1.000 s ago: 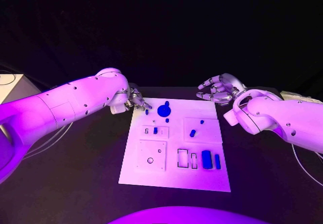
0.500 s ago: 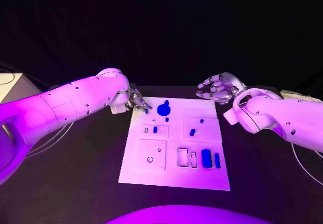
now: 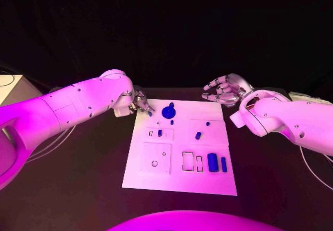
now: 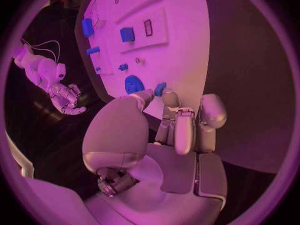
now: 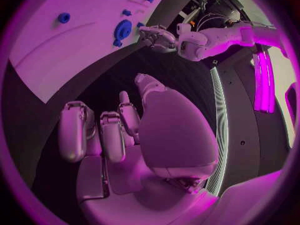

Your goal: Assemble the parts on the task board

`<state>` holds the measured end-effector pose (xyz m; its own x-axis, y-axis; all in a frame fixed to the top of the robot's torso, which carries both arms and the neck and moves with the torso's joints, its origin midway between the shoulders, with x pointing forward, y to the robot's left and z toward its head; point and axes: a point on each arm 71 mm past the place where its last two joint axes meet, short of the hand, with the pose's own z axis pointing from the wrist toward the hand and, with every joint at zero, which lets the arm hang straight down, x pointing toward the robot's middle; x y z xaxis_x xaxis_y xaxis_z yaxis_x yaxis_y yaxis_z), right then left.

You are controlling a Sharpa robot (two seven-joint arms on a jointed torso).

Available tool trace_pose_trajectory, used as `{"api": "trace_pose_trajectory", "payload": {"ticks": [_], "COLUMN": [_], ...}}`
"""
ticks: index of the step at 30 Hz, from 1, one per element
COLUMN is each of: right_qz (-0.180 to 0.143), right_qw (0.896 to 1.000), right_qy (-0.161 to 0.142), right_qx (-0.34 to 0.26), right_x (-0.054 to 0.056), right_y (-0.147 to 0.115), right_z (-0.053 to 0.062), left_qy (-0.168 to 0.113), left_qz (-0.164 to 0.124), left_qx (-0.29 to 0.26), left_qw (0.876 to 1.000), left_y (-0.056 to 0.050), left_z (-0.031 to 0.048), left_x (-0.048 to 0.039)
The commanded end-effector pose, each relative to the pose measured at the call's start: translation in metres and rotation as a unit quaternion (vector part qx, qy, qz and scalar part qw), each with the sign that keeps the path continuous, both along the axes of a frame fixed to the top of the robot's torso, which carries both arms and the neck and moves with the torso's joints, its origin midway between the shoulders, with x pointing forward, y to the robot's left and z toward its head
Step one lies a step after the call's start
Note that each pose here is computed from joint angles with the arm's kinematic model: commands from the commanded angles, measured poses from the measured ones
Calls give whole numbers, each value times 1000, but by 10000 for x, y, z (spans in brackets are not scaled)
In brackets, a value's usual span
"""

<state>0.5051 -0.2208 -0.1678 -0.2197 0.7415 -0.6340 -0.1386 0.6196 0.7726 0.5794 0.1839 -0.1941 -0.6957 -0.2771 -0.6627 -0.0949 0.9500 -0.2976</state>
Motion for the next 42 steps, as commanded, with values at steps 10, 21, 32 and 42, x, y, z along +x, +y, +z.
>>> {"api": "trace_pose_trajectory", "payload": {"ticks": [10, 21, 32, 42], "right_qz": [9, 9, 4, 3], "right_qw": [1000, 1000, 1000, 1000], "right_qy": [-1, 0, 0, 1], "right_qx": [0, 0, -1, -1], "right_x": [-3, -1, 10, 11], "right_y": [21, 16, -28, -41], "right_z": [2, 1, -3, -8], "left_qy": [6, -1, -17, -48], "left_qz": [-6, 10, 2, -19], "left_qx": [-34, -58, -77, -65], "left_qw": [999, 998, 997, 997], "left_y": [-49, -13, 31, 24], "left_z": [1, 35, 118, 87], "left_x": [-14, -86, -369, -613]}}
